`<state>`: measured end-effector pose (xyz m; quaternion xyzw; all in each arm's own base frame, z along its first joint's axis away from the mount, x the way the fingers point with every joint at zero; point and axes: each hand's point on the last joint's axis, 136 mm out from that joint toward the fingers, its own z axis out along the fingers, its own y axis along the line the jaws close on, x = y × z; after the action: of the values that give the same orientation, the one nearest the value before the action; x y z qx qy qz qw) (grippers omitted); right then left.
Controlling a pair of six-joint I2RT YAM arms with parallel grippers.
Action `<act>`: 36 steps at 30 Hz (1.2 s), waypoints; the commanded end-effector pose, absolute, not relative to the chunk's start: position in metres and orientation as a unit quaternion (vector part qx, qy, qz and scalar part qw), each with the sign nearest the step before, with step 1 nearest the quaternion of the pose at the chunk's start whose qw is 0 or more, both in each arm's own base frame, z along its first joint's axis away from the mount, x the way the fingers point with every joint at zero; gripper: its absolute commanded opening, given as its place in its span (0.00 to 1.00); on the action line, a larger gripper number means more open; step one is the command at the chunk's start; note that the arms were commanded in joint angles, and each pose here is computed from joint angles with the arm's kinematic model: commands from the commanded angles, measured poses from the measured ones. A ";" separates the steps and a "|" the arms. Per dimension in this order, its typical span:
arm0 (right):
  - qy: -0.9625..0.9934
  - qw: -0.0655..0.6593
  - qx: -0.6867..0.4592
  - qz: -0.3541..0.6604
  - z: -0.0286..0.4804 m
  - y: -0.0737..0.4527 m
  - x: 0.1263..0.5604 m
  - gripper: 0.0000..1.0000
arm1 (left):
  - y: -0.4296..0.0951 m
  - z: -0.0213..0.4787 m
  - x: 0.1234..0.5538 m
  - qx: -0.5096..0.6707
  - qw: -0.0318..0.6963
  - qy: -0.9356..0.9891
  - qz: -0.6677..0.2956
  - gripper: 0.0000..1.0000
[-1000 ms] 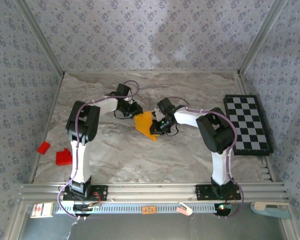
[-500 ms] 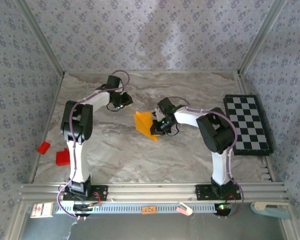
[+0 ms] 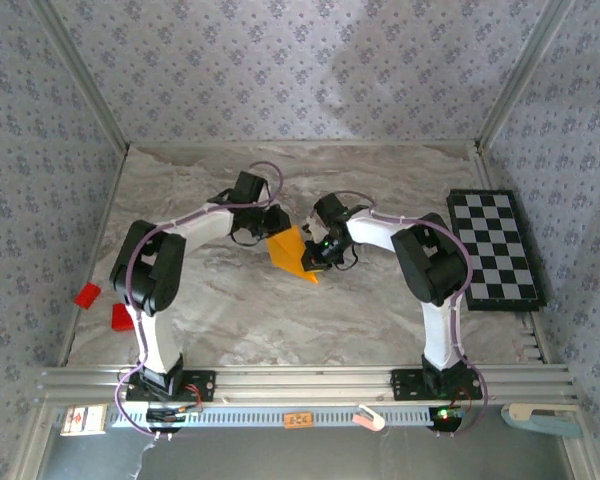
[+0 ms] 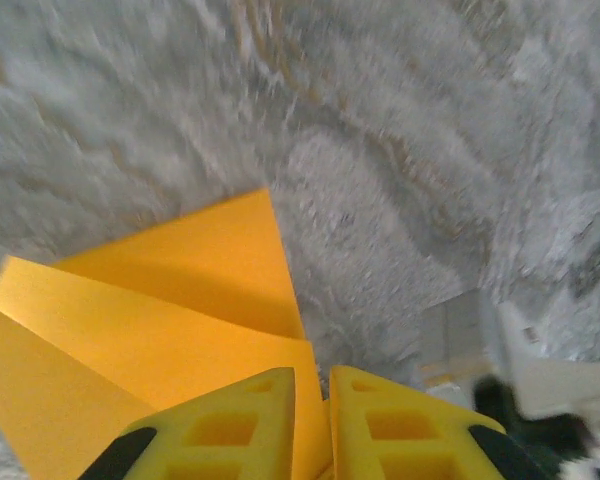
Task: Fold a paper plane with a square sheet of paper (pick it up from the middle)
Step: Fourth fold the wing at the center of the table.
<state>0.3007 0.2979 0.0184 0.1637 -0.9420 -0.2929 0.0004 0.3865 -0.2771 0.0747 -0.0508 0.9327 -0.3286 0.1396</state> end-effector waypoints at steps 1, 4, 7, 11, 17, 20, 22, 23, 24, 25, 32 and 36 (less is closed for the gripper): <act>-0.954 0.057 0.161 -0.245 -0.009 0.274 0.278 0.09 | -0.279 0.056 0.384 -0.070 0.123 0.935 -0.326 0.15; -0.945 0.032 0.184 -0.267 0.002 0.285 0.284 0.09 | -0.279 0.041 0.381 -0.077 0.110 0.938 -0.319 0.14; -0.939 0.012 0.201 -0.278 0.015 0.293 0.287 0.09 | -0.277 0.032 0.378 -0.081 0.104 0.943 -0.306 0.13; -0.935 0.002 0.199 -0.295 0.023 0.303 0.294 0.10 | -0.272 0.019 0.371 -0.090 0.096 0.948 -0.288 0.12; -0.933 -0.016 0.174 -0.314 0.035 0.311 0.303 0.10 | -0.264 0.003 0.364 -0.095 0.082 0.958 -0.259 0.12; -0.927 -0.035 0.158 -0.338 0.050 0.323 0.311 0.11 | -0.260 -0.003 0.362 -0.097 0.076 0.961 -0.247 0.11; -0.926 -0.048 0.147 -0.344 0.057 0.329 0.315 0.11 | -0.258 -0.006 0.360 -0.098 0.073 0.963 -0.241 0.11; -0.929 -0.052 0.136 -0.341 0.057 0.330 0.318 0.11 | -0.256 -0.007 0.359 -0.100 0.071 0.964 -0.238 0.11; -0.931 -0.057 0.126 -0.338 0.057 0.331 0.321 0.11 | -0.256 -0.009 0.358 -0.100 0.070 0.964 -0.235 0.11; -0.933 -0.059 0.110 -0.336 0.055 0.331 0.325 0.11 | -0.255 -0.010 0.357 -0.100 0.069 0.965 -0.232 0.11; -0.942 -0.047 0.066 -0.324 0.030 0.329 0.330 0.08 | -0.253 -0.011 0.355 -0.102 0.069 0.965 -0.230 0.11; -0.947 -0.034 0.064 -0.313 0.019 0.323 0.326 0.08 | -0.254 -0.006 0.358 -0.100 0.075 0.964 -0.233 0.11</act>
<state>0.3276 0.3293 0.0333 0.0831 -0.9397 -0.3282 -0.0485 0.3741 -0.2708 0.0217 -0.0875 0.9492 -0.2841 0.1031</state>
